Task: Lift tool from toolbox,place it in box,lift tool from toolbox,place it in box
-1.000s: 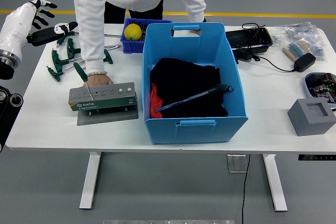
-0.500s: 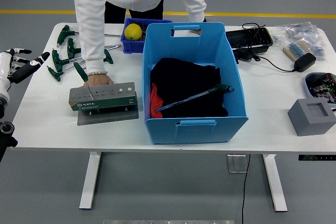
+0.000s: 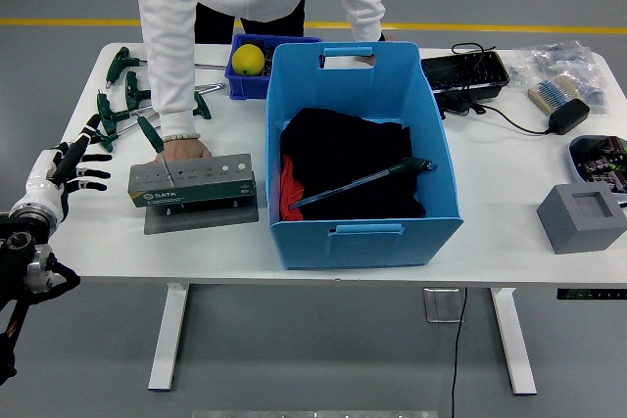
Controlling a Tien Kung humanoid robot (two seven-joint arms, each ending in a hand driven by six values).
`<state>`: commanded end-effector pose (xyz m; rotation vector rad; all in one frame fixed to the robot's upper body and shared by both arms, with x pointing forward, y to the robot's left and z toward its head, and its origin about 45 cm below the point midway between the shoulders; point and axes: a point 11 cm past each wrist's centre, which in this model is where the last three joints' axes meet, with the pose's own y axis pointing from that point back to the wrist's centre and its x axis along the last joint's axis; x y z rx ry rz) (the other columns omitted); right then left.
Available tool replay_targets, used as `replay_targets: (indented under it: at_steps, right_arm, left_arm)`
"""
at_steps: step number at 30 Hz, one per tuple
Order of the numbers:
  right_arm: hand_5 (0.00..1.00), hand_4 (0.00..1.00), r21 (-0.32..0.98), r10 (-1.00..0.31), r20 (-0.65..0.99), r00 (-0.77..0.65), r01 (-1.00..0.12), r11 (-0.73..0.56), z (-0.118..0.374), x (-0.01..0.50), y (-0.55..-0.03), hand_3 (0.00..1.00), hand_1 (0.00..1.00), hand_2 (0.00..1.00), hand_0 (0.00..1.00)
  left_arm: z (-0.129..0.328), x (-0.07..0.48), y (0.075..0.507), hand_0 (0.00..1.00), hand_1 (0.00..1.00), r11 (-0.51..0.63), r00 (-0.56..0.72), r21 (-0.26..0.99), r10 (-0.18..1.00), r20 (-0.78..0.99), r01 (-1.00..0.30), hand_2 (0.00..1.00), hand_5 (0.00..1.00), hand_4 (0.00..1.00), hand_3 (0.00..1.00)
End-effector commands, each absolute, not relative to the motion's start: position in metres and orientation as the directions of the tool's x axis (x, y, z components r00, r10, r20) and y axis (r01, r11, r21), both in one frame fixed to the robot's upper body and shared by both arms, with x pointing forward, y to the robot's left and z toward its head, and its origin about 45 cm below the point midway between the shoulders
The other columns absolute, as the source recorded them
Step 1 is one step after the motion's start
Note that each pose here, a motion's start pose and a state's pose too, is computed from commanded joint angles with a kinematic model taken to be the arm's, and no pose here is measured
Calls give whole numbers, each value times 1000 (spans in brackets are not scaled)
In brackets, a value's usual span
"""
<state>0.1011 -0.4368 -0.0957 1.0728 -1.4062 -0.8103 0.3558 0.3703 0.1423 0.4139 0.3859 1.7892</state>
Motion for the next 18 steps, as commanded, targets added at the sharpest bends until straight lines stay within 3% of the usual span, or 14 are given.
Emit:
replay_targets:
  at_steps: [13,18]
  right_arm:
    - [674,793,925,-932,358,54,-157,346,-96,102,-436,567,666,722,680]
    - [674,793,925,-932,357,54,-157,346,-96,102,-436,567,666,722,679]
  left_arm:
    - [125,357,333,230,323,3,-279,575,873,-401,-818,523,911,918,739]
    - [126,359,326,228,323,52,-277,573,838,-471,-818,525,921,917,743]
